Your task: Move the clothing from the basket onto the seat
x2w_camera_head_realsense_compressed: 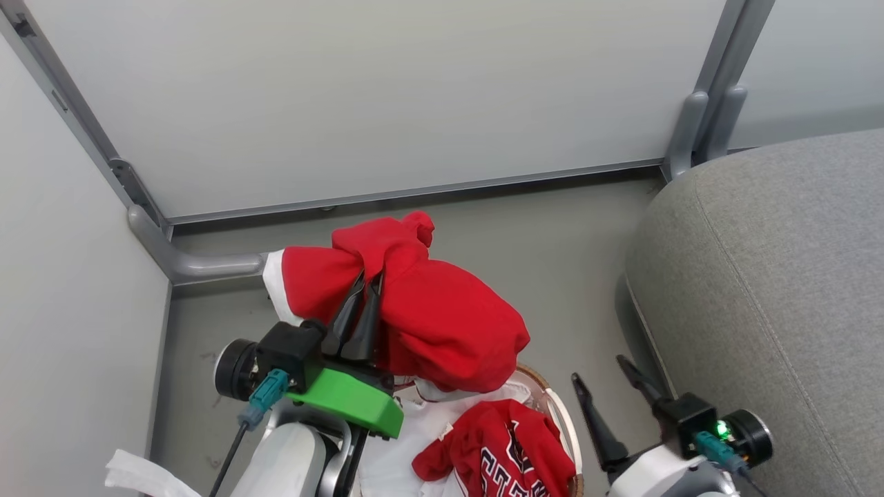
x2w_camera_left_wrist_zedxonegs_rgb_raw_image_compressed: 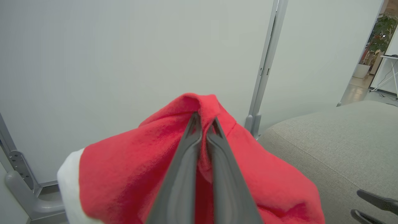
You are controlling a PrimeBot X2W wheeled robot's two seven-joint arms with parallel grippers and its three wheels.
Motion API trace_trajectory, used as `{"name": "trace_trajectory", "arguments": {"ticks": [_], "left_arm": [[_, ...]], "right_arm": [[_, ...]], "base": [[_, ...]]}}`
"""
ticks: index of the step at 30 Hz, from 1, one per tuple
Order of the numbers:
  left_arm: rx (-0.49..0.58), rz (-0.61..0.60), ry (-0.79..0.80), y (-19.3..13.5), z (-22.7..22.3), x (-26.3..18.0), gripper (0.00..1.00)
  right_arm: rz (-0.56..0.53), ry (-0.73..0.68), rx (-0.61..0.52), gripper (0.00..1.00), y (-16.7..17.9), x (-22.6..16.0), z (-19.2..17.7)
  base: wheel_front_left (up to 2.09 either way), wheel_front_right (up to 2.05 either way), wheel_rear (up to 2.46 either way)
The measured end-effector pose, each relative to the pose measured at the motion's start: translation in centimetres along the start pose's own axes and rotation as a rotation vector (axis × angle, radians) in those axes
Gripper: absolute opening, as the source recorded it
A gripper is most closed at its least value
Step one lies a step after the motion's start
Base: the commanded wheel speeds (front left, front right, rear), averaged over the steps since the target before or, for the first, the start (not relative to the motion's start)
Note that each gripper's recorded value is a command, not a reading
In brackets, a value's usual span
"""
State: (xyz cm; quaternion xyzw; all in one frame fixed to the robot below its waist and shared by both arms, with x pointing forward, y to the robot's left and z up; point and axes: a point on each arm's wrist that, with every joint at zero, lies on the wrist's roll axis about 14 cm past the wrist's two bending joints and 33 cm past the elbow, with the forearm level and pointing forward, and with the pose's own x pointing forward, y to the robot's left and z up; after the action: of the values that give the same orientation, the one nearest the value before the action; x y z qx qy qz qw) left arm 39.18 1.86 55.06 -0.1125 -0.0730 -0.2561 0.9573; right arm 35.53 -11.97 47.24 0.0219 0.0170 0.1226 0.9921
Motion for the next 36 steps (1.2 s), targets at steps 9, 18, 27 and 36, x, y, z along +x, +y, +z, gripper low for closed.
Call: {"name": "trace_trajectory", "arguments": {"ticks": [9, 18, 27, 36], "left_arm": [[-0.004, -0.001, -0.002, -0.3, 0.1, -0.3, 0.00], [-0.025, -0.007, 0.007, -0.8, -0.1, -0.8, 0.00], [-0.040, -0.036, 0.013, -1.8, -0.2, -0.8, 0.00], [-0.052, -0.032, 0.017, -1.7, -0.2, -1.1, 0.00]], "right_arm": [[0.340, -0.126, -0.086, 1.00, 9.7, 2.1, 4.3], [0.439, -0.092, -0.195, 1.00, 11.8, 4.1, 3.5], [0.481, -0.004, -0.240, 1.00, 12.5, 5.7, 1.0], [0.542, 0.059, -0.170, 0.00, 14.5, 6.3, -0.5]], "base": [[0.00, 0.00, 0.00], [0.00, 0.00, 0.00], [0.00, 0.00, 0.00], [0.00, 0.00, 0.00]]}}
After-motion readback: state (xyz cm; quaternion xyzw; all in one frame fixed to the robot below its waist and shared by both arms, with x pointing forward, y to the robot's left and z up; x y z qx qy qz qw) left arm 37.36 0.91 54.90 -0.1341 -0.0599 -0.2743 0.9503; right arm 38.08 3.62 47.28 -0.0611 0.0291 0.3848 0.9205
